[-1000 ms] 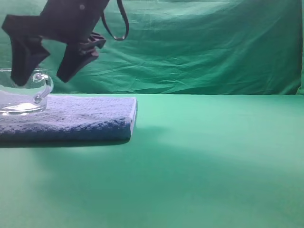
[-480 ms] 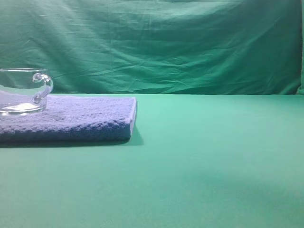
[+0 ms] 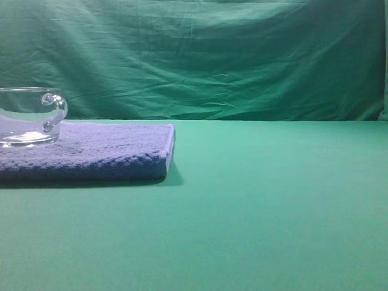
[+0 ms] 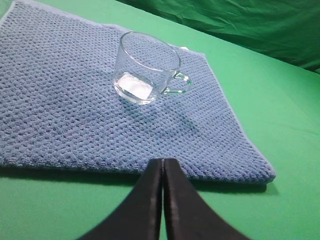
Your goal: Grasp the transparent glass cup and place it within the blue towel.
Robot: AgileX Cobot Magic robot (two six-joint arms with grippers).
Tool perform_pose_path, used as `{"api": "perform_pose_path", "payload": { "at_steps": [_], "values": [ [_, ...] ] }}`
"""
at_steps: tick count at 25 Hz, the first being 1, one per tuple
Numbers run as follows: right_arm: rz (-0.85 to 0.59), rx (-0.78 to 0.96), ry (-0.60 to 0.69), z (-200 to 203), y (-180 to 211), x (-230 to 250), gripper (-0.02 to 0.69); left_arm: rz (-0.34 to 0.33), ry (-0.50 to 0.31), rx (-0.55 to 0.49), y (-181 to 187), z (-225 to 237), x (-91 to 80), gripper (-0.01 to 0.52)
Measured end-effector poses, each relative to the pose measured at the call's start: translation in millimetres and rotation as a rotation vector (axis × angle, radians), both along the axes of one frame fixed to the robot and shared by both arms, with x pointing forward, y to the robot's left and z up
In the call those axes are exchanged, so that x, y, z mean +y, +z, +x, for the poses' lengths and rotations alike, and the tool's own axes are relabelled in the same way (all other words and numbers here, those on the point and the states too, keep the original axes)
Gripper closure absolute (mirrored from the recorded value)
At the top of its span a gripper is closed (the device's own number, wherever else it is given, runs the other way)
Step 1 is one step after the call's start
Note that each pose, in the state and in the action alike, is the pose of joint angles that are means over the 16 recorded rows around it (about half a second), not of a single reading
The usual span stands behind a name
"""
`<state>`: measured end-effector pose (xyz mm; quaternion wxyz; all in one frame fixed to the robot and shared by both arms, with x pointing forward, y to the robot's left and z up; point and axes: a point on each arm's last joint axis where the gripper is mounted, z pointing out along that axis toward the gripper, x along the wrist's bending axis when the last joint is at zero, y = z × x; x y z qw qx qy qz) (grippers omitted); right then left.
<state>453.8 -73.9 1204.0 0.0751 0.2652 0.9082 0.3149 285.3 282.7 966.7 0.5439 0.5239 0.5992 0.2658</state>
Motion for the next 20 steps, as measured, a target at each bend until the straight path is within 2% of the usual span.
{"api": "perform_pose_path", "payload": {
  "at_steps": [9,20],
  "values": [
    [0.053,-0.069,-0.155,-28.2,32.4,-39.3,0.665,0.000,0.000,0.000,0.0,0.0,0.0,0.514],
    [0.256,-0.254,-0.331,-73.0,42.6,-107.3,0.665,0.000,0.000,0.000,0.0,0.0,0.0,0.514]
  ]
}}
